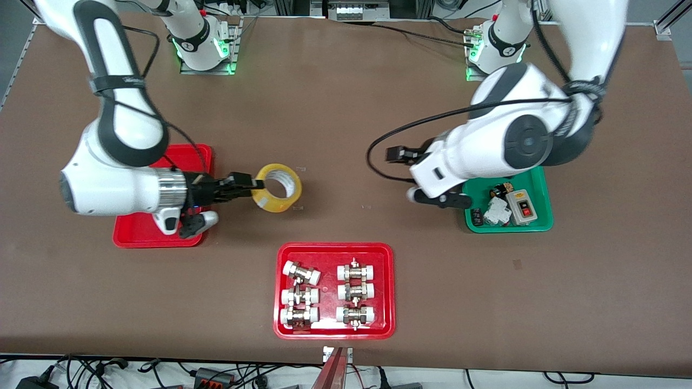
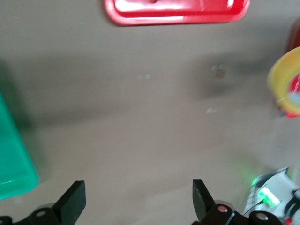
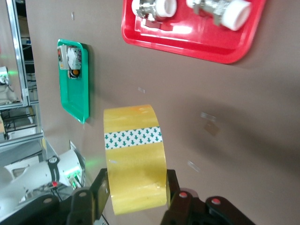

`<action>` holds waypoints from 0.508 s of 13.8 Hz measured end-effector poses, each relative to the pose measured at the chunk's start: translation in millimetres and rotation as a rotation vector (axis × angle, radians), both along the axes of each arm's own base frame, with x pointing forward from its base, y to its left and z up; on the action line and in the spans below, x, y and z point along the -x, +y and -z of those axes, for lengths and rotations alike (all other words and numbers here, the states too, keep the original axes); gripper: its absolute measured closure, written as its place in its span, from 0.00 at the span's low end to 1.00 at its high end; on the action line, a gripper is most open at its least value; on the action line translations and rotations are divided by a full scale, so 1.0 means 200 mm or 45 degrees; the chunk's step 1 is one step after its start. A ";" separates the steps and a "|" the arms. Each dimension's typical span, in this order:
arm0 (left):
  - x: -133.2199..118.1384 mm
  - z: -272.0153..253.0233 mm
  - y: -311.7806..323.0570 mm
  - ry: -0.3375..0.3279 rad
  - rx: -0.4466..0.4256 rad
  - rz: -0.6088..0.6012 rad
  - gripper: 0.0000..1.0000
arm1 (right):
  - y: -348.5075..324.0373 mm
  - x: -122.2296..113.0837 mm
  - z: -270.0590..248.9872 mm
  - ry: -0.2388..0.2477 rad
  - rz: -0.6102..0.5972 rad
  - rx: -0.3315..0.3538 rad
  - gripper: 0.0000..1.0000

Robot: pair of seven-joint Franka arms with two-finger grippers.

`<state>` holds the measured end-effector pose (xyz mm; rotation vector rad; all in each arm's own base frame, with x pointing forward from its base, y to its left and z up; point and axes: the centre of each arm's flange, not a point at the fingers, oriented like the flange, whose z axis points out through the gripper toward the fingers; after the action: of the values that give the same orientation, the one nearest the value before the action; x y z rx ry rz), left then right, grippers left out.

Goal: Left arm passes tape to right arm into tray
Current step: 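Open the left gripper and withdraw it while the right gripper holds tape, then lower the tape into the empty red tray with the right gripper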

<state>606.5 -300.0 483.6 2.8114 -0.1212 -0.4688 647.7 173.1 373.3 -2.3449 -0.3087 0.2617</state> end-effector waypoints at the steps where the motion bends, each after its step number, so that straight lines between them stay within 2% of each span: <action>1: 0.00 -0.03 0.09 0.000 -0.039 0.032 0.00 | -0.13 -0.01 0.01 0.009 -0.019 -0.009 0.47; 3: 0.01 -0.09 0.24 0.009 -0.118 0.092 0.00 | -0.44 0.00 0.03 0.048 -0.042 -0.020 0.47; 7: 0.02 -0.19 0.54 0.046 -0.157 0.133 0.00 | -0.94 0.07 0.12 0.173 -0.015 -0.007 0.47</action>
<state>602.4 -192.3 521.7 2.9255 -0.2401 -0.5691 633.7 -15.1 348.9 -2.3075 -0.2564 0.4229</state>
